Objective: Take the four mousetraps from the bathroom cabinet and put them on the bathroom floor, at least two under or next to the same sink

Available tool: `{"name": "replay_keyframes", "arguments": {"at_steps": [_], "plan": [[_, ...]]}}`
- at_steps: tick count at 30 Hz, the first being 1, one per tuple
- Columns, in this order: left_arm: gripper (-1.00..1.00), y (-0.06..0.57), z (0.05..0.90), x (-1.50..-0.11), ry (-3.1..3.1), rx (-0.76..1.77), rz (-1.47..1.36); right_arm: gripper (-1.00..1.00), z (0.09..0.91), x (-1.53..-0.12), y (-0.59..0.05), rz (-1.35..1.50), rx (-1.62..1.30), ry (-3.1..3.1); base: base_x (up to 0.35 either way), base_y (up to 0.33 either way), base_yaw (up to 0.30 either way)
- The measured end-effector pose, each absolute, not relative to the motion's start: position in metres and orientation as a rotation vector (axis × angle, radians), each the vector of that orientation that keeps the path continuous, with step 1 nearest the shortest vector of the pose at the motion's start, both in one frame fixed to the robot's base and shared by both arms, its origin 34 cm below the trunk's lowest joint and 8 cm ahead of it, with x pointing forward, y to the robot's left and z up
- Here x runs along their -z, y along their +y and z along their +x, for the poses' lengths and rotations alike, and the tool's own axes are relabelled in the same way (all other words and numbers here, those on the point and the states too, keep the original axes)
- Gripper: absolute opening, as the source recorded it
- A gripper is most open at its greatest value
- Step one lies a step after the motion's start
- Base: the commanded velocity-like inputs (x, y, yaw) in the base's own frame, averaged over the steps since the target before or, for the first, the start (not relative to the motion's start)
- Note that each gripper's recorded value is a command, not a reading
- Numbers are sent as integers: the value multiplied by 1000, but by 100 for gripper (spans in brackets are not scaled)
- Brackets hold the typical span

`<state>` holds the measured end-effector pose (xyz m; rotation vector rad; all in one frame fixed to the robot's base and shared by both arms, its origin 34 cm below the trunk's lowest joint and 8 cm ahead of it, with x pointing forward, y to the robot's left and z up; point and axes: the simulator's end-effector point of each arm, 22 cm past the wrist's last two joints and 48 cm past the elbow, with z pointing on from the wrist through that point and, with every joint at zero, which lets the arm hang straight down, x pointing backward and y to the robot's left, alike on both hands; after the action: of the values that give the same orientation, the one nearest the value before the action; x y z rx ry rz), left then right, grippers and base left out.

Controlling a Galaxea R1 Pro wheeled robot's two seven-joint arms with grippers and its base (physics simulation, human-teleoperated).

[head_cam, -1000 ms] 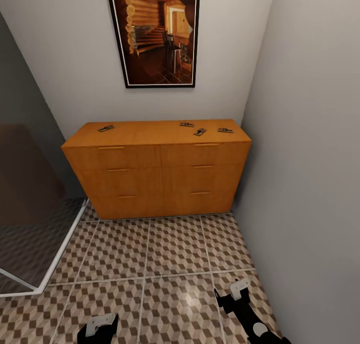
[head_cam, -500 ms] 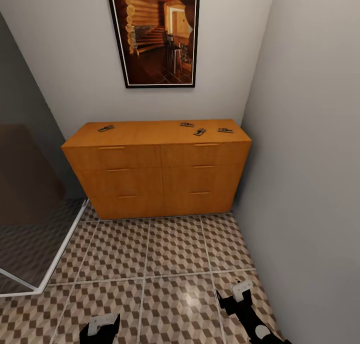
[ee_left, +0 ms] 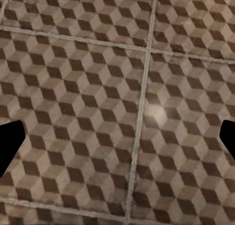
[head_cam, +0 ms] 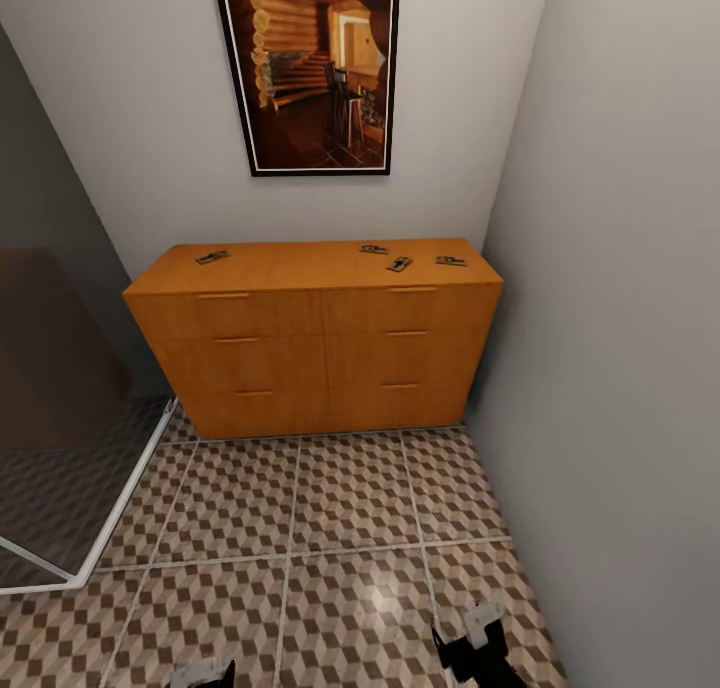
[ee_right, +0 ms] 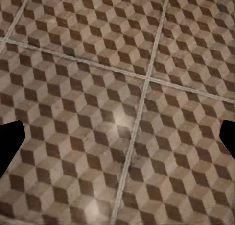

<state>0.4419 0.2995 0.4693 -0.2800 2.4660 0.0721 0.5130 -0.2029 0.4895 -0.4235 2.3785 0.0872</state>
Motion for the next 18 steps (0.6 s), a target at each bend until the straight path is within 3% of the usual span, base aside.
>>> {"name": "replay_keyframes", "arguments": {"at_steps": [6,18], "plan": [[100,306,422,-468,2460,-99,-315,100,497,-480,-206,-426,-84,2427,0,0,0],[100,318,367,-455,2560,-130,-321,100,564,-504,-227,-325,-48,2376,0,0,0]]}}
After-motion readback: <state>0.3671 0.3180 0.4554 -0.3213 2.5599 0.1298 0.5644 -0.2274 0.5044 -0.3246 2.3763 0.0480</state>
